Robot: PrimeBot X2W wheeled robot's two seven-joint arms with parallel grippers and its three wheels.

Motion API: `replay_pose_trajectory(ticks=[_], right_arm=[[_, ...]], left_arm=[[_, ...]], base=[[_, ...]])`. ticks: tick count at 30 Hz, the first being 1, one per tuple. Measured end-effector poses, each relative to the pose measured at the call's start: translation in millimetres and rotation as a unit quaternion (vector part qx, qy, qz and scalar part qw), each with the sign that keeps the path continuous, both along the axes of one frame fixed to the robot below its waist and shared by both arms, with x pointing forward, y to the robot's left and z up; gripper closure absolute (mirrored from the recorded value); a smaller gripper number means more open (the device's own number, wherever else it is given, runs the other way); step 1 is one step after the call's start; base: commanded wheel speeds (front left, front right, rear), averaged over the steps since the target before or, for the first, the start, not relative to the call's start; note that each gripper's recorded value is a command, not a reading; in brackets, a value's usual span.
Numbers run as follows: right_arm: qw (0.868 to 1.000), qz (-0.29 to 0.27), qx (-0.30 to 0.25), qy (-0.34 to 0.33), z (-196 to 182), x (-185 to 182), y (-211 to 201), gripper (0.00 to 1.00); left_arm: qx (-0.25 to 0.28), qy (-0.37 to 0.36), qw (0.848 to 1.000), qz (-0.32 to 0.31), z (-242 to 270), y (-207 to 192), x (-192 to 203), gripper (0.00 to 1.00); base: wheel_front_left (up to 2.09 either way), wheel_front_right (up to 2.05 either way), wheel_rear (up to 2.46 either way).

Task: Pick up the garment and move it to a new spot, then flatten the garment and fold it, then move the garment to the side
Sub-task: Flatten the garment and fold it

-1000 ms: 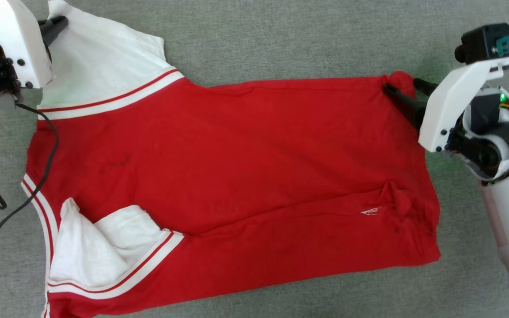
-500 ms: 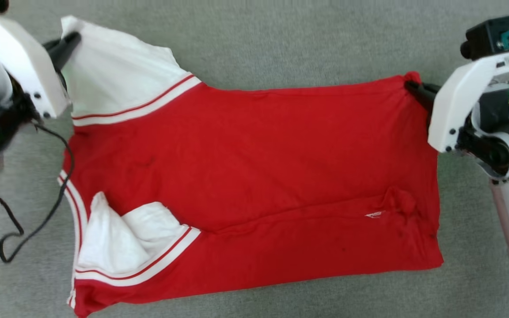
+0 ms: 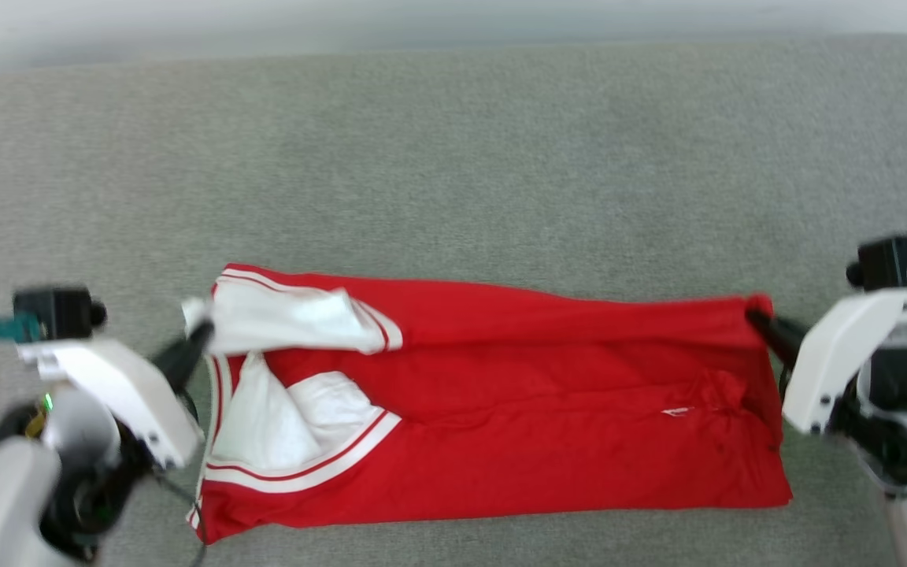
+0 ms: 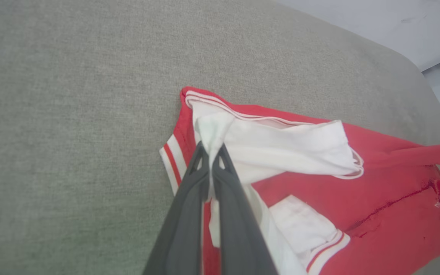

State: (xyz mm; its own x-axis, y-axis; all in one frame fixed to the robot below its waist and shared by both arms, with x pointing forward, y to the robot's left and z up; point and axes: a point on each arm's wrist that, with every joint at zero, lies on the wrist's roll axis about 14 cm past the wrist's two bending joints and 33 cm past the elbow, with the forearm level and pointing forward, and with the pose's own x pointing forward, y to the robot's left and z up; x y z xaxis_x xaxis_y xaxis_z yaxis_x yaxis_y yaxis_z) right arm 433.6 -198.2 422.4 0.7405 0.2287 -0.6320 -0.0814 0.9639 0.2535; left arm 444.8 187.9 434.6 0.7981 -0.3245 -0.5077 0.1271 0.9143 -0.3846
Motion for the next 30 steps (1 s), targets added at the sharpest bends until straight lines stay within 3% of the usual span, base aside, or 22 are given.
replay_pose_trajectory(ticks=[6, 7, 8, 9, 10, 15, 18, 19, 23, 30], right_arm=[[0.999, -0.013, 0.016, 0.041, -25, -38, 3, 1.00], [0.999, -0.017, 0.022, 0.047, -29, -43, 4, 0.91], [0.998, -0.021, 0.026, 0.054, -34, -49, 5, 0.91], [0.998, -0.024, 0.027, 0.057, -38, -54, 5, 0.62], [0.998, -0.029, 0.028, 0.051, -38, -56, 4, 0.00], [0.999, -0.039, 0.028, 0.022, -35, -60, 3, 0.00], [0.997, -0.045, 0.031, -0.055, -9, -51, 5, 0.00], [0.994, -0.050, 0.032, -0.093, 8, -47, 3, 0.00], [0.988, -0.062, 0.015, -0.140, 38, -48, -15, 0.00], [0.989, -0.079, -0.027, -0.118, 49, -54, -52, 0.00]], left_arm=[[-0.024, 0.065, 0.997, 0.038, -37, 2, -55, 1.00], [-0.033, 0.078, 0.996, 0.040, -44, -1, -62, 0.72], [-0.039, 0.090, 0.994, 0.043, -50, -4, -69, 0.72], [-0.045, 0.090, 0.994, 0.047, -52, -6, -71, 0.31], [-0.048, 0.084, 0.994, 0.055, -52, -5, -71, 0.00], [-0.034, 0.037, 0.996, 0.071, -46, -2, -64, 0.00], [-0.001, -0.047, 0.995, 0.090, -20, 6, -51, 0.00], [0.005, -0.100, 0.990, 0.104, 1, 6, -44, 0.00], [0.010, -0.204, 0.973, 0.106, 52, -7, -37, 0.00], [0.057, -0.318, 0.939, 0.117, 107, -9, -45, 0.00]], base=[[0.00, 0.00, 0.00], [0.00, 0.00, 0.00], [0.00, 0.00, 0.00], [0.00, 0.00, 0.00], [0.00, 0.00, 0.00], [0.00, 0.00, 0.00], [0.00, 0.00, 0.00], [0.00, 0.00, 0.00], [0.00, 0.00, 0.00], [0.00, 0.00, 0.00]])
